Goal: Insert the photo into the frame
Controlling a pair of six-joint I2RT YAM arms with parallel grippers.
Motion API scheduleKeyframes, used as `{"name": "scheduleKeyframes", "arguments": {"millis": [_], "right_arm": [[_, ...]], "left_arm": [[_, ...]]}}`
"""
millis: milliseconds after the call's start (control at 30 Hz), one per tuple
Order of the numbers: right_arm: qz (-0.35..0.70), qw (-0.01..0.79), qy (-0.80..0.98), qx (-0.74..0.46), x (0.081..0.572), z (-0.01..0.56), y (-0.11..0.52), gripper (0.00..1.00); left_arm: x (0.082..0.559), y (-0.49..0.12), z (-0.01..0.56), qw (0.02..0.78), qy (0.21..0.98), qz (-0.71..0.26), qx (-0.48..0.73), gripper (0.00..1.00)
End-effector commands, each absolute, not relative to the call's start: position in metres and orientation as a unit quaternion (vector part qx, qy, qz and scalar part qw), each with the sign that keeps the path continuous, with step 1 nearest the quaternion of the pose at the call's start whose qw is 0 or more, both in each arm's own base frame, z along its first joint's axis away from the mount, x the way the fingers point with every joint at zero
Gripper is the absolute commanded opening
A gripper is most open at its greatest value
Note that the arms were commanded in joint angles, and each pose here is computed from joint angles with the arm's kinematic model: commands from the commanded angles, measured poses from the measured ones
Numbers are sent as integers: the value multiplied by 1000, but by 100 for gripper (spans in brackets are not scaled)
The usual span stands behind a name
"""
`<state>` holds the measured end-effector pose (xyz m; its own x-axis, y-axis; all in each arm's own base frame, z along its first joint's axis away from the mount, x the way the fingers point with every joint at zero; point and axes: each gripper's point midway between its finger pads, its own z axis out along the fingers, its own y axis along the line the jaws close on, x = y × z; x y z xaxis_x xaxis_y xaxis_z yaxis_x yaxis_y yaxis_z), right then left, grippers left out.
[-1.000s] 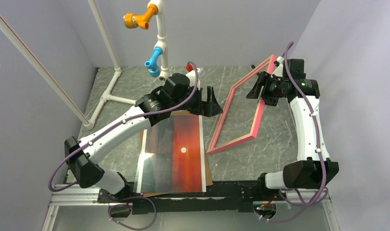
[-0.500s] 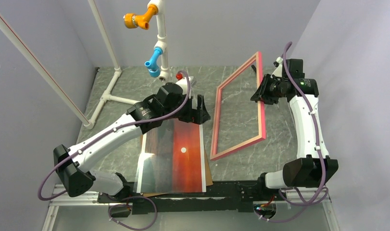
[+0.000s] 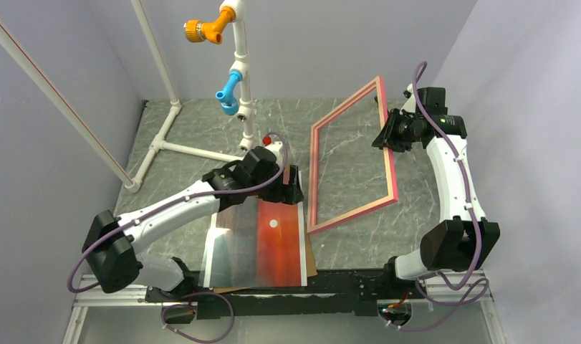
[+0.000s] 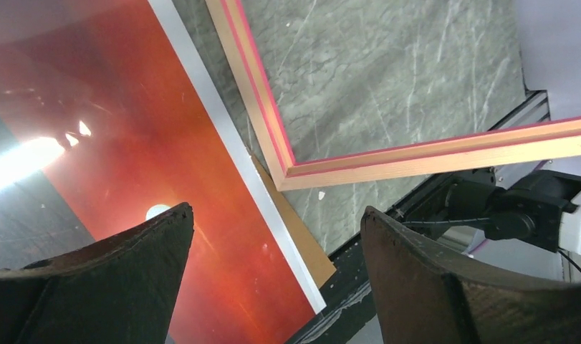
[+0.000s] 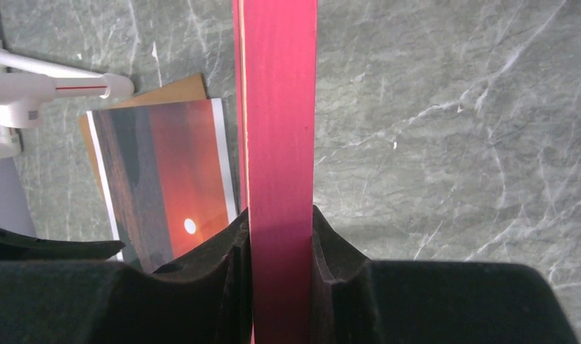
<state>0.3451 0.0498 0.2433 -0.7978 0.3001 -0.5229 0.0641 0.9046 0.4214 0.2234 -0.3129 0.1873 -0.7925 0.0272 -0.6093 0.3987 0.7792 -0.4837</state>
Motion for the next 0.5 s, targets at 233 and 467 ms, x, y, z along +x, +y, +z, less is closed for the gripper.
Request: {"name": "scheduleKeyframes", "arguments": {"millis": [233,467], "right_arm": [[106,276,950,102,343,208,21,9],[107,277,950,101,341,209,21,9]], "left_arm": [[243,-366,133,259,897,-346,93,78],[264,-388,104,250,907,-331,65,57]]}}
